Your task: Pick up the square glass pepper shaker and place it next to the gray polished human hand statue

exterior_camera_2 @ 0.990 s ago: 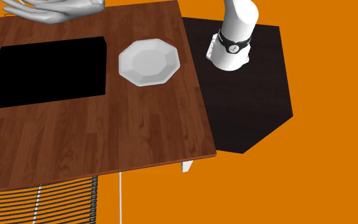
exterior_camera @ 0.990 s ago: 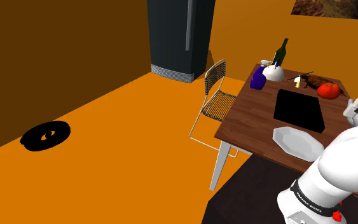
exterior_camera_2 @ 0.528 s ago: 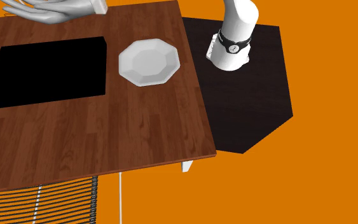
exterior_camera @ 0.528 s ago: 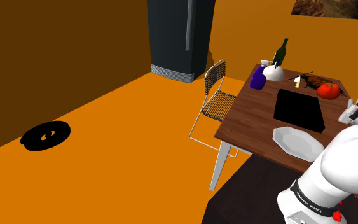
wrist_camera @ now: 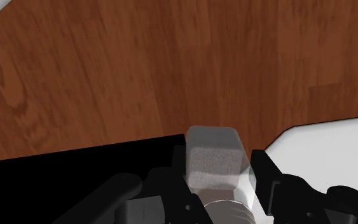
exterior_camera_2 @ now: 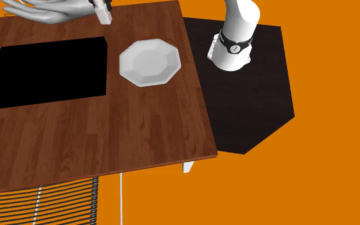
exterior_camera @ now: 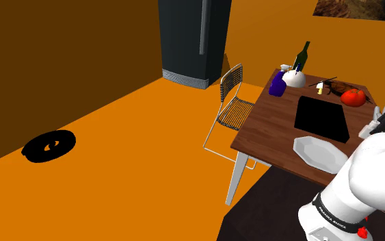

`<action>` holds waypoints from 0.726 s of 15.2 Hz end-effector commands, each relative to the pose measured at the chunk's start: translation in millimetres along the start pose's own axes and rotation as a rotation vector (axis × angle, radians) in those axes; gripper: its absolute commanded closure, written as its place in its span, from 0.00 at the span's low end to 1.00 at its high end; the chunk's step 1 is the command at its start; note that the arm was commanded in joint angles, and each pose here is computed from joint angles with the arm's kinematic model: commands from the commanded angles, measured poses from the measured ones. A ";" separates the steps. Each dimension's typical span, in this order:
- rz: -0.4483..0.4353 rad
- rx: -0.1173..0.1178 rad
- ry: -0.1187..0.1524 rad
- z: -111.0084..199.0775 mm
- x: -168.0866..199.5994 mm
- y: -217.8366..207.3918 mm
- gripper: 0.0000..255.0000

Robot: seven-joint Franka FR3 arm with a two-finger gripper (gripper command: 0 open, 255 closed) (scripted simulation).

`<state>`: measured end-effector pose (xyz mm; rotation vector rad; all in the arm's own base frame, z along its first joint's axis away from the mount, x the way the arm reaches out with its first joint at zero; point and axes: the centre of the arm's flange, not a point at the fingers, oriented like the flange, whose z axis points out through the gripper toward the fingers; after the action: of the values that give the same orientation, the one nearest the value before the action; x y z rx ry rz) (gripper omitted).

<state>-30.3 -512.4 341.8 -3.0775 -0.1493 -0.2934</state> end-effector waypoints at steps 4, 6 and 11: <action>0.000 0.000 0.000 26.6 -5.2 1.1 1.00; 0.000 0.000 0.000 37.0 -7.2 1.4 1.00; 0.000 0.000 0.000 62.9 -12.3 2.4 1.00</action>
<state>-30.9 -512.6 283.5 -3.0774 -0.1494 -0.2935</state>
